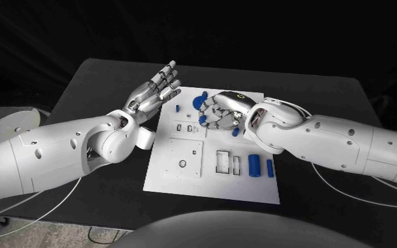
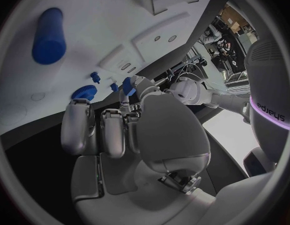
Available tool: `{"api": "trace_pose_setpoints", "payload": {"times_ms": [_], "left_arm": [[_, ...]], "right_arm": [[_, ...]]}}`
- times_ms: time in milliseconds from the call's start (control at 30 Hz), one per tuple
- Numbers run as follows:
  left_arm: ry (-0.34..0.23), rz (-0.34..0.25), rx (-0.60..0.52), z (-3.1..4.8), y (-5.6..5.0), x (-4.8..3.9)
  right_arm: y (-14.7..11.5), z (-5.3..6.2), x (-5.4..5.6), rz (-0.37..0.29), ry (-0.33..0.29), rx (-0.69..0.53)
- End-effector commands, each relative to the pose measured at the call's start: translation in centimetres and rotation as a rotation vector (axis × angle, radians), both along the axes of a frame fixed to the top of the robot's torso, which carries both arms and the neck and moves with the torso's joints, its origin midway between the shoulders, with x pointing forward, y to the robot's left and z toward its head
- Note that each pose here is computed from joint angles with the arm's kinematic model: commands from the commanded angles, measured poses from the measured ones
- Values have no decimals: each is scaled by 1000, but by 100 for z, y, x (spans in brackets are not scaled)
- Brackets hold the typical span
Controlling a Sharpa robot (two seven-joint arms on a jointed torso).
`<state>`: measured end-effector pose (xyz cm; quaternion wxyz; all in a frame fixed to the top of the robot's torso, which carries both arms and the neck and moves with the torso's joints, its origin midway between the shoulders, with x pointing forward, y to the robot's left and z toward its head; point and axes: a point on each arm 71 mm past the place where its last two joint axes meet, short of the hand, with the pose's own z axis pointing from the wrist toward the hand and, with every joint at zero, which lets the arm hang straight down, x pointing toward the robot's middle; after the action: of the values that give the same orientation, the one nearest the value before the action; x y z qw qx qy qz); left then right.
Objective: Assemble the parts on the task board
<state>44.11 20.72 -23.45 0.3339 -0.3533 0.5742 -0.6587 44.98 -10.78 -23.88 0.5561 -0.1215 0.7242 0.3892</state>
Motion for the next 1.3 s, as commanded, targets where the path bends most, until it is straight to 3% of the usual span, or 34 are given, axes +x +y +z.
{"api": "trace_pose_setpoints", "payload": {"times_ms": [33, 233, 867, 1300], "left_arm": [[-80, -7, 27, 39, -25, -8], [-73, -23, 32, 31, -32, -10], [-45, -50, 28, 9, -42, -8], [-30, -53, 26, -22, -47, 2]], "right_arm": [[25, -62, -9, 10, 15, -68], [67, -103, -17, 6, 21, -93], [106, -79, -2, -41, -81, -123], [139, -147, 10, -45, -46, -172]]}}
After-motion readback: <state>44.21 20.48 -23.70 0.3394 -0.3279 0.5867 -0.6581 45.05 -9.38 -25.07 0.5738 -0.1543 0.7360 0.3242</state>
